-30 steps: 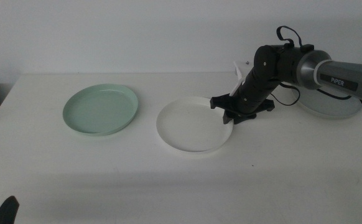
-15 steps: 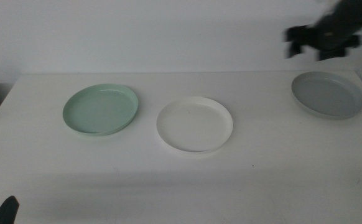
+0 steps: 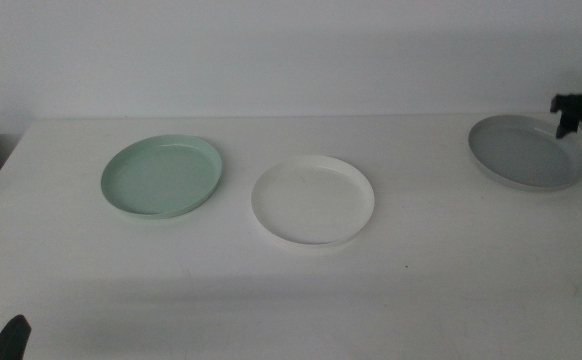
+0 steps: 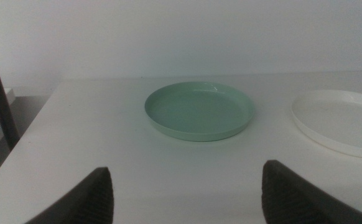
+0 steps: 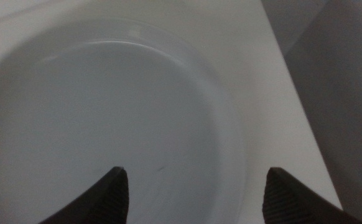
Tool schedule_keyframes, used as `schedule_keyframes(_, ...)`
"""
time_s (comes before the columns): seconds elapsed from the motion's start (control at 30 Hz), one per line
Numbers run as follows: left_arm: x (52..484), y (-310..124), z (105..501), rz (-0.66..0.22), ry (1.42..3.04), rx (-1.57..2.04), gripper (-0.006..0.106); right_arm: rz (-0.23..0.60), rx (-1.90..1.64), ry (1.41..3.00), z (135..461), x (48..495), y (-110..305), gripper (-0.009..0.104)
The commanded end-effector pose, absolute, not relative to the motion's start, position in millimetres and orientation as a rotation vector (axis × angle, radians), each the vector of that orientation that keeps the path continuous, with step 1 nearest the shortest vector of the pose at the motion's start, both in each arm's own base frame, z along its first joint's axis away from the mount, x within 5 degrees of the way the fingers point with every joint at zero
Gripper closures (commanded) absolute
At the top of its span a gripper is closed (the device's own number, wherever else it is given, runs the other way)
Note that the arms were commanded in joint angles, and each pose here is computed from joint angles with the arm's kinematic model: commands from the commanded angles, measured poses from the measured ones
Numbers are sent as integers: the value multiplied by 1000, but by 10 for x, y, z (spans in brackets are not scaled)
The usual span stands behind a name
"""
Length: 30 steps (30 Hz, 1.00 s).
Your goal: Stack the three bowls on top of each other.
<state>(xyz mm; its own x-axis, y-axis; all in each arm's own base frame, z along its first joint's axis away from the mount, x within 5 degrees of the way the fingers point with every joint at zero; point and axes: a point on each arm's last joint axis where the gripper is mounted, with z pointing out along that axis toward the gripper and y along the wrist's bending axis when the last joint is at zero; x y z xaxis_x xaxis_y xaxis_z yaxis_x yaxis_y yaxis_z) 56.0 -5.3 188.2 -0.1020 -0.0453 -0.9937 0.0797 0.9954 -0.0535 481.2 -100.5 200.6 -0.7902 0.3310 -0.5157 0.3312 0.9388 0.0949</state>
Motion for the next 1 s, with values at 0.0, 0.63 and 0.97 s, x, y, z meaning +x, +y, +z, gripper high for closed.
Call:
schedule_keyframes(0.0, 553, -46, 1978, -114, 1572, 9, 21, -24, 448, 2407, 2286, 4862, -1108, 41)
schedule_keyframes(0.63, 553, -46, 1978, -114, 1572, 9, 21, 1, 460, 2386, 2116, 4940, -1100, 96)
schedule_keyframes(0.97, 553, -46, 1978, -114, 1572, 9, 21, 184, 205, 2287, 3031, 4521, -117, 96)
